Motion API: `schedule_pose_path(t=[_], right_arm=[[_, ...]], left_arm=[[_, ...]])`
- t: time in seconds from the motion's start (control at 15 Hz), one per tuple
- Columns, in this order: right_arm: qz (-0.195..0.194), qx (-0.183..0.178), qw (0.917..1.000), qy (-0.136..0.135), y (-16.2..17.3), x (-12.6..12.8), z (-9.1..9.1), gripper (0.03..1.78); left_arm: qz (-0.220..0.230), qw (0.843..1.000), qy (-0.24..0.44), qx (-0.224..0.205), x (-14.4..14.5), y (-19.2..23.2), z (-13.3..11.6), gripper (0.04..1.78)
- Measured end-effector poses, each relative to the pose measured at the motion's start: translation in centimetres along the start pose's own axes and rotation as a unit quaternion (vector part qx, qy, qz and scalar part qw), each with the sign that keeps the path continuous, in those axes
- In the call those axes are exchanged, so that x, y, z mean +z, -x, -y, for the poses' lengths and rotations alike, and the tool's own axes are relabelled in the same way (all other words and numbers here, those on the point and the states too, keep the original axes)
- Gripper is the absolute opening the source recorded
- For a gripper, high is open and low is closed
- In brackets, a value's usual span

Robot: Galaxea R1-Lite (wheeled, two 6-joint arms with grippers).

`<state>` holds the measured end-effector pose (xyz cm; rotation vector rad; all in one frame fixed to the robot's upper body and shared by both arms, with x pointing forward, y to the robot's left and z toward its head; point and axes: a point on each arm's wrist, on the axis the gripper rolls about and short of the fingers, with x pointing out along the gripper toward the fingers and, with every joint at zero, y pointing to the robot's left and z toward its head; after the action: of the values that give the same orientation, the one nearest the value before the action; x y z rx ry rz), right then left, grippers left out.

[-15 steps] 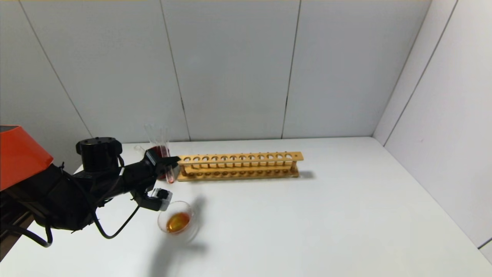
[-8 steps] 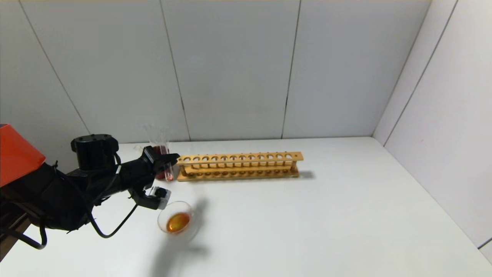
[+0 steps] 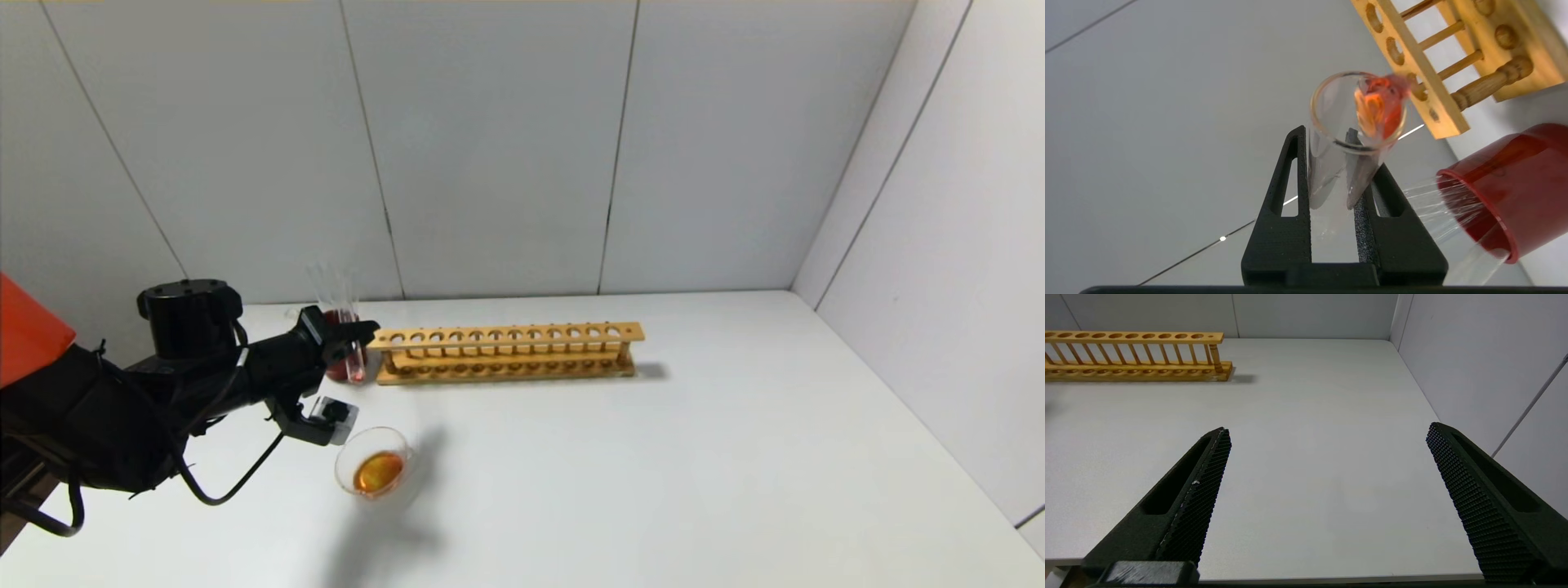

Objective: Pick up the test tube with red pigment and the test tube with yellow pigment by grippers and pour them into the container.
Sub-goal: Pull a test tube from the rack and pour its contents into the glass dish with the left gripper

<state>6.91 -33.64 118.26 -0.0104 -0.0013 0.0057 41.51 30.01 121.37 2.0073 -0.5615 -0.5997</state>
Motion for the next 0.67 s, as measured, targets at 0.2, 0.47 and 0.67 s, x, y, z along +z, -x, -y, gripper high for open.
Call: schedule_pose_path(t=[0.2,0.47,0.67], right_arm=[[0.0,0.0,1.0,0.0,0.0,0.0,0.0,1.75],[0.0,0.0,1.0,0.0,0.0,0.0,0.0,1.75],[0.0,0.0,1.0,0.0,0.0,0.0,0.0,1.75]], left_arm=[[-0.004,1.0,-0.024,0.007,-0.16,0.06,-0.47,0.34],[-0.007,0.999,-0.037,0.012,-0.25,0.24,-0.87,0.34],[-0.009,0.999,-0.045,0.016,-0.38,0.33,-1.12,0.34]])
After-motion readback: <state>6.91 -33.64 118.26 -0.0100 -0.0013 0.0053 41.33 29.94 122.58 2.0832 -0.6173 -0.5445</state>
